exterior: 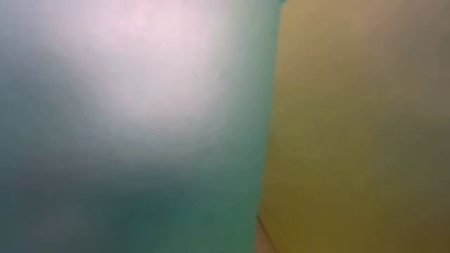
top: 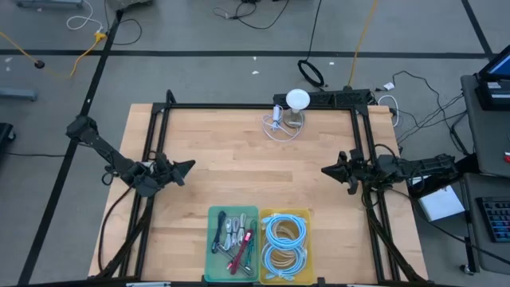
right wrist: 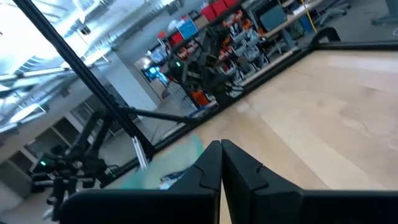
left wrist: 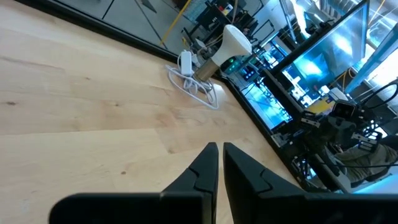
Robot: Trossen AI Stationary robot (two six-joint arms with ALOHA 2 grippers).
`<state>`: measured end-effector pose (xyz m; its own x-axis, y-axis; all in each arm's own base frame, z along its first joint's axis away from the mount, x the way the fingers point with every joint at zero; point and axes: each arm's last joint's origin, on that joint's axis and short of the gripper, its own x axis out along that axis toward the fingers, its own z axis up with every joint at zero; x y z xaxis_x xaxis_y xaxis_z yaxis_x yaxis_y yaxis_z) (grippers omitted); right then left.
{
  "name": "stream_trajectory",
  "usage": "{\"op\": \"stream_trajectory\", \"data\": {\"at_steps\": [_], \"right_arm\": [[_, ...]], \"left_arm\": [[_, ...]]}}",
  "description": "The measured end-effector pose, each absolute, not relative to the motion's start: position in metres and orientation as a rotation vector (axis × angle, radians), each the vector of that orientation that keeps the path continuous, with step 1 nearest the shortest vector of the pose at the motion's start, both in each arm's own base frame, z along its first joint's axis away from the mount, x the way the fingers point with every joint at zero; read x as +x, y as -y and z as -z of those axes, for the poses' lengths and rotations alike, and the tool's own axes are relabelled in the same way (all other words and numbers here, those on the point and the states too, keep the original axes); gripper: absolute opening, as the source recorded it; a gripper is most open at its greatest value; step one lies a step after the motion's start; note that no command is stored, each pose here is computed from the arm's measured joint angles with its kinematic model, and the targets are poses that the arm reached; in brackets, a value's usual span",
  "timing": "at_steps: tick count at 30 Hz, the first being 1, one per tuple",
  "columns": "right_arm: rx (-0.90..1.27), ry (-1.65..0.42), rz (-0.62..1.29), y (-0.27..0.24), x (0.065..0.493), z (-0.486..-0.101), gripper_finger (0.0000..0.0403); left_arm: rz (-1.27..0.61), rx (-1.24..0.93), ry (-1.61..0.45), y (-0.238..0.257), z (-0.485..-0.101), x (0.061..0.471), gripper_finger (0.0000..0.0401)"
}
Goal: Pick & Place USB Port
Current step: Return to Home Position
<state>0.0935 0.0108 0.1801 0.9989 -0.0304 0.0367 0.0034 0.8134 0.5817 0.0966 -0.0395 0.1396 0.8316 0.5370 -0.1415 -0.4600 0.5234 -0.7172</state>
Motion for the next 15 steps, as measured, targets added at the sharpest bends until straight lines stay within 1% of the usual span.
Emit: {"op": "stream_trajectory", "data": {"at_steps": [15], "right_arm": [[0.625, 0.068, 0.011, -0.0107, 0.0932, -0.183, 0.0]], "left_arm": [[-0.598, -0.828, 0.102, 0.0395, -0.1397, 0.0966, 0.0026]]}}
